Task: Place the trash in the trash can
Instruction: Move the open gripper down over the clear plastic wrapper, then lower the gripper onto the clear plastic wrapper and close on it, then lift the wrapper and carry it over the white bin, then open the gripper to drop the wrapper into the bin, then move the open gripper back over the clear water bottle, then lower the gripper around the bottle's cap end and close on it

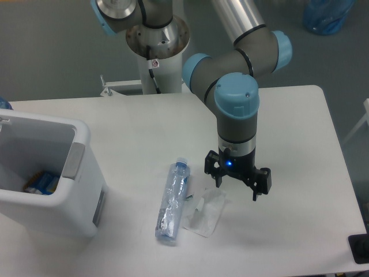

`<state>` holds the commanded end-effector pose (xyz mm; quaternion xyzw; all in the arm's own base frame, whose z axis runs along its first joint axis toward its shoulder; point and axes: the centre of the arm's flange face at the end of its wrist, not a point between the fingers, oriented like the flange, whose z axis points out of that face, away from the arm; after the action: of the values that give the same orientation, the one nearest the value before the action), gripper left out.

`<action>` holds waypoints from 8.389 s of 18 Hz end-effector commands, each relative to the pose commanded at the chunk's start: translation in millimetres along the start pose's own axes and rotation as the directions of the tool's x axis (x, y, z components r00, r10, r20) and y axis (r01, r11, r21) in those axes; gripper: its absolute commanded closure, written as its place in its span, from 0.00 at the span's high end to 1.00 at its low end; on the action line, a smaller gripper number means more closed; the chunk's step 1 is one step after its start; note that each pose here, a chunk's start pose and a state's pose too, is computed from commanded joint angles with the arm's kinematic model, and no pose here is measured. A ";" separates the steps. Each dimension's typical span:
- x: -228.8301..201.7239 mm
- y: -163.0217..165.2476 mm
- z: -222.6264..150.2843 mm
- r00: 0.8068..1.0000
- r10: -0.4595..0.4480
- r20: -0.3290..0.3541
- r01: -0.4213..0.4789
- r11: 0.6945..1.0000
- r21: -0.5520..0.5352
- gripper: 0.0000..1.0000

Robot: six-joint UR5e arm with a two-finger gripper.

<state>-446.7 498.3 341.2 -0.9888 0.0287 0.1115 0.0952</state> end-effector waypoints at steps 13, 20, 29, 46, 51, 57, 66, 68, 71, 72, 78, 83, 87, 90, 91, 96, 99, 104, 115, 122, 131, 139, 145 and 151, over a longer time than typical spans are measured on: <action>20.2 5.1 29.3 0.999 -0.038 -0.031 0.038 0.999 -0.009 1.00; 31.0 -7.6 43.6 0.989 -0.136 -0.050 0.135 0.991 -0.022 1.00; 53.8 -25.6 59.4 0.971 -0.228 -0.077 0.225 0.973 -0.043 1.00; 86.7 -42.8 109.2 0.979 -0.186 -0.082 0.173 0.975 -0.143 0.42; 86.8 -43.6 109.8 0.977 -0.195 -0.085 0.182 0.973 -0.140 0.00; 72.2 -61.7 76.9 0.971 -0.207 -0.118 0.204 0.978 -0.031 0.00; 54.5 -83.2 13.6 0.898 -0.309 -0.314 0.370 0.915 0.159 0.00; 53.9 -86.5 -17.6 0.881 -0.307 -0.359 0.401 0.889 0.223 0.00; 59.5 -92.6 -55.7 0.858 -0.289 -0.425 0.433 0.851 0.296 0.00; 64.3 -95.2 -69.4 0.852 -0.284 -0.441 0.442 0.840 0.314 0.00; 109.2 -113.1 -176.6 0.819 -0.208 -0.535 0.478 0.763 0.436 0.00; 160.4 -129.1 -238.0 0.832 -0.082 -0.548 0.419 0.742 0.524 0.00; 203.0 -144.2 -240.4 0.813 -0.015 -0.582 0.388 0.760 0.522 0.00; 227.0 -148.7 -232.1 0.807 0.009 -0.590 0.364 0.779 0.510 0.09; 232.6 -147.7 -228.5 0.807 0.017 -0.591 0.356 0.784 0.509 0.21; 236.3 -142.5 -235.6 0.818 0.035 -0.575 0.340 0.776 0.531 1.00; 236.3 -142.5 -235.6 0.818 0.035 -0.575 0.340 0.776 0.531 1.00; 229.9 -142.7 -223.8 0.835 -0.005 -0.550 0.338 0.794 0.506 1.00; 140.3 -118.9 -144.0 0.898 -0.256 -0.357 0.385 0.849 0.361 1.00; 102.1 -124.4 -59.6 0.891 -0.317 -0.326 0.405 0.879 0.252 1.00; 87.3 -99.7 34.2 0.876 -0.328 -0.353 0.395 0.909 0.137 1.00; 81.8 -89.9 79.1 0.905 -0.352 -0.239 0.366 0.930 0.017 1.00; 91.1 -100.8 101.4 0.929 -0.323 -0.183 0.322 0.946 -0.039 1.00; 109.1 -113.6 122.6 0.936 -0.303 -0.178 0.295 0.953 -0.071 1.00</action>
<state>-358.0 629.7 219.9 -0.9895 -0.1156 0.0032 0.0866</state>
